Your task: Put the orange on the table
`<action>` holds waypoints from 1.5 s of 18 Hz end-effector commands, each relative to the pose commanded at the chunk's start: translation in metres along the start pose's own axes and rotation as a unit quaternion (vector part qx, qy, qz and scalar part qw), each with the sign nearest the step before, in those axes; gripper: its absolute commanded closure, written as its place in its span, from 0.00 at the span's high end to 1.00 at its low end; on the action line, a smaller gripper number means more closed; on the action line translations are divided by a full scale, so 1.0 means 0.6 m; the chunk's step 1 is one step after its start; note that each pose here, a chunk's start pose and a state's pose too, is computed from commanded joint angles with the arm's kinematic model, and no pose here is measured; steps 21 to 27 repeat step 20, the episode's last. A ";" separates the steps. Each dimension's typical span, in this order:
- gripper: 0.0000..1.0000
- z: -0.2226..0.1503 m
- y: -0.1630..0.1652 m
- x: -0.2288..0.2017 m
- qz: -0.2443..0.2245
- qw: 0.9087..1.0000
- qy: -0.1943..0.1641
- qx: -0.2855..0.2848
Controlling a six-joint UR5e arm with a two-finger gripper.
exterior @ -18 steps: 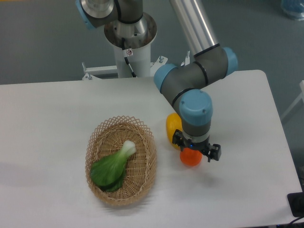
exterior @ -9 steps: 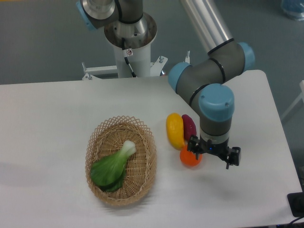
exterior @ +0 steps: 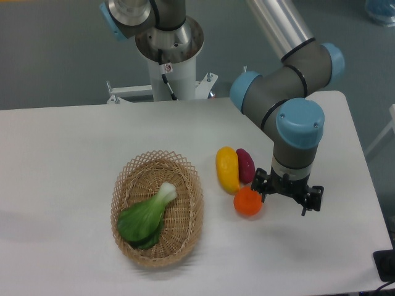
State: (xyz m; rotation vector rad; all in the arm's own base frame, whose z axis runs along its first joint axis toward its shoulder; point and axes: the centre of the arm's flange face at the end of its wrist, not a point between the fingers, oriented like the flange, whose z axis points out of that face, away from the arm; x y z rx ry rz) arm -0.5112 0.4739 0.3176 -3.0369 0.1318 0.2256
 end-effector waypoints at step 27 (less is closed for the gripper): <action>1.00 0.005 0.033 0.008 0.038 0.999 0.003 -0.003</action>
